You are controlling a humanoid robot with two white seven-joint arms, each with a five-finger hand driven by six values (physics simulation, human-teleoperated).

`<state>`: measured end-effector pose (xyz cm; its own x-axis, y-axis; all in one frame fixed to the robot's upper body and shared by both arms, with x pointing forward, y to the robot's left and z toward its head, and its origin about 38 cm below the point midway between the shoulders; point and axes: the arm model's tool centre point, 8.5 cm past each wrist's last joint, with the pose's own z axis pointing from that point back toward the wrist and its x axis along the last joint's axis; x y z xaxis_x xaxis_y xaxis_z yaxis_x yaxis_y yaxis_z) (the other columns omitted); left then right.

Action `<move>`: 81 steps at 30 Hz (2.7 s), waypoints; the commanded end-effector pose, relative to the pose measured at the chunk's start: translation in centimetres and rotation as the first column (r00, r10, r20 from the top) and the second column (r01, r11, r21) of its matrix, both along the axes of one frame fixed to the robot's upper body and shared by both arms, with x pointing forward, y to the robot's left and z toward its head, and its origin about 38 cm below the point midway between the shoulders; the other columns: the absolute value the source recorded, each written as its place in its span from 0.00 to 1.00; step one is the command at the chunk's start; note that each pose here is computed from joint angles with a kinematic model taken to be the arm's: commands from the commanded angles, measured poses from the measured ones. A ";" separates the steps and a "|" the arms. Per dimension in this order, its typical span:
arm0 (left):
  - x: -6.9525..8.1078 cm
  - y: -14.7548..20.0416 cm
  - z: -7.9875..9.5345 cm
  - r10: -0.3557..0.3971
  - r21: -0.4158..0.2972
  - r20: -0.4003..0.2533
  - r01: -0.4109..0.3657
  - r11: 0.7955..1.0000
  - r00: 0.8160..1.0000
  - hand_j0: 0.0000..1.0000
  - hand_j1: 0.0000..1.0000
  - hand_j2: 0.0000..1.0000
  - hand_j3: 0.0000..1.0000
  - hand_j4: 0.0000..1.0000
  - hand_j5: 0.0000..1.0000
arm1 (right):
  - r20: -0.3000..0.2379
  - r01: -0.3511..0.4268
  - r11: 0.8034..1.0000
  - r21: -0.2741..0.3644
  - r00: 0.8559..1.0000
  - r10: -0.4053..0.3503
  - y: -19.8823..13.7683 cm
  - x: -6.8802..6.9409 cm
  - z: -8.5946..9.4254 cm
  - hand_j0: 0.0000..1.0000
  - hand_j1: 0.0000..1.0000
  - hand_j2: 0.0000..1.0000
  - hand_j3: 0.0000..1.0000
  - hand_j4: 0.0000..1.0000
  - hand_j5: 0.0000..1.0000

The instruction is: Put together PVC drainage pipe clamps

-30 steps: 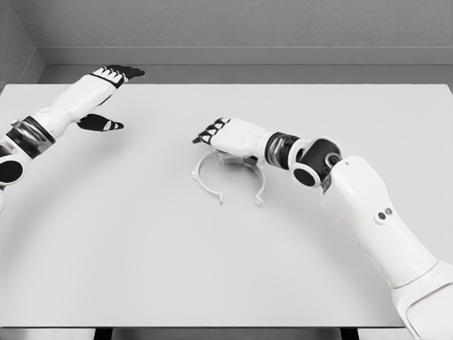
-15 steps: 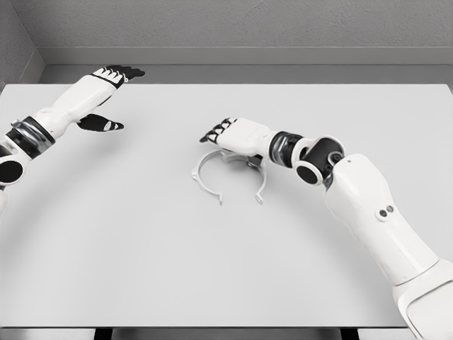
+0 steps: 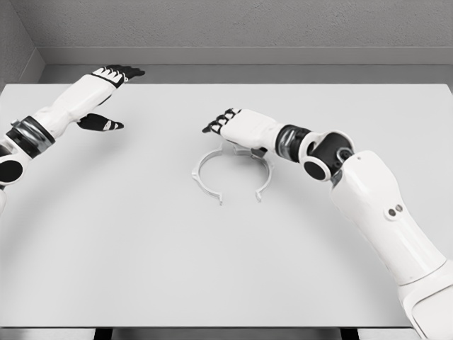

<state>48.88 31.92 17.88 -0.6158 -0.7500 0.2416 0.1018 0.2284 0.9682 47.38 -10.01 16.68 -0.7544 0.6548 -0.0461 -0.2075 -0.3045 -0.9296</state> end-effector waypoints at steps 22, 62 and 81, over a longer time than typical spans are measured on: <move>1.3 -11.9 -0.7 -0.197 -0.079 -0.003 0.196 0.977 0.980 1.00 1.00 1.00 1.00 1.00 1.00 | 0.019 0.159 0.864 0.478 0.981 -0.191 -26.7 -12.3 5.3 1.00 1.00 1.00 1.00 1.00 1.00; 0.5 -13.5 -5.7 -0.207 -0.065 -0.125 0.201 0.978 0.970 1.00 1.00 1.00 1.00 1.00 1.00 | -0.007 0.173 0.854 0.490 0.981 -0.195 -26.7 -12.0 4.5 1.00 1.00 1.00 1.00 1.00 1.00; -0.3 -13.9 -6.8 -0.214 -0.080 -0.146 0.204 0.976 0.966 1.00 1.00 1.00 1.00 1.00 1.00 | -0.006 0.171 0.854 0.492 0.981 -0.193 -26.6 -12.1 4.5 1.00 1.00 1.00 1.00 1.00 1.00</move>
<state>48.44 18.09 10.65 -0.7070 -0.5920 0.3870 0.3053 0.2381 0.9220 35.33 -36.57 21.11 -0.6241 0.7291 0.2811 -0.1725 0.2223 -0.9596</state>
